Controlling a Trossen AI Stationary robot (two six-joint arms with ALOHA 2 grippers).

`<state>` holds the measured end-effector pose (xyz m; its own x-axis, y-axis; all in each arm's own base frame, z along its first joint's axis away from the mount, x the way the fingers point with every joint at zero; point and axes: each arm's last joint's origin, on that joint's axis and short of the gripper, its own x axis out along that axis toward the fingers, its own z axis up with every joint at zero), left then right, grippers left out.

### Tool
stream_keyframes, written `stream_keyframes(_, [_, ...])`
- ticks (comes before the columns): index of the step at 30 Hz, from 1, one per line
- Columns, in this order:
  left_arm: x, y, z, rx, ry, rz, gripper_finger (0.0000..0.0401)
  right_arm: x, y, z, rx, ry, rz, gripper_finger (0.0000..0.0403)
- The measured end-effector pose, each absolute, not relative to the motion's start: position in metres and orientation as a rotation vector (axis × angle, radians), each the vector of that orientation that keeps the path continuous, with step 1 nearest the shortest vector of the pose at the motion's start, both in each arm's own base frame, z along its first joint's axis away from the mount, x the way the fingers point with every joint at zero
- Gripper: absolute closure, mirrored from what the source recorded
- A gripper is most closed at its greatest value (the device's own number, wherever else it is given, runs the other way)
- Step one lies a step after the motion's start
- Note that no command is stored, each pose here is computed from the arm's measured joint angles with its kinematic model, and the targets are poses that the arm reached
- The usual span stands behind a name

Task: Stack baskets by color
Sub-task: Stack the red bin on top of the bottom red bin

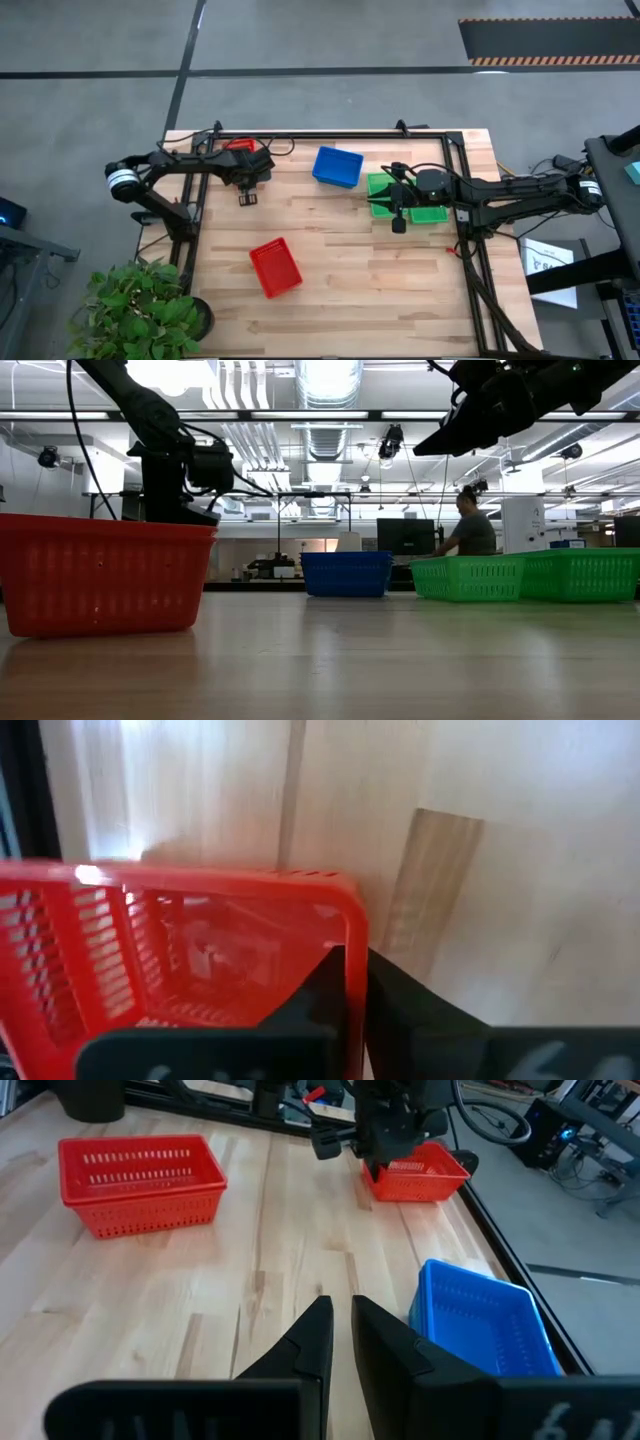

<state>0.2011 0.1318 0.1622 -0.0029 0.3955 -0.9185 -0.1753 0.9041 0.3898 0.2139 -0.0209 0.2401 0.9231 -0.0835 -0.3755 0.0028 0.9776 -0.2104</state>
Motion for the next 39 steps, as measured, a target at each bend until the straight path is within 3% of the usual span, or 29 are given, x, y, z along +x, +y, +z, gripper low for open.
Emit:
stream_keyframes(9, [0.212,0.130,0.182,0.176,1.466,0.553,0.0401,0.207,-0.020,0.241,-0.230,0.422,-0.033,0.0369])
stream_keyframes(16, [0.236,0.110,0.220,0.103,1.369,0.605,0.0401,0.205,-0.018,0.239,-0.269,0.308,0.062,0.0369])
stream_keyframes(26, [0.269,0.038,0.287,-0.069,1.157,0.603,0.0401,0.202,-0.030,0.235,-0.309,0.245,0.031,0.0369])
stream_keyframes(33, [0.280,-0.021,0.328,-0.208,0.973,0.490,0.0401,0.199,-0.032,0.238,-0.337,0.230,0.021,0.0369])
stream_keyframes(39, [0.293,-0.041,0.348,-0.267,0.886,0.462,0.0401,0.196,-0.032,0.242,-0.376,0.212,0.021,0.0369])
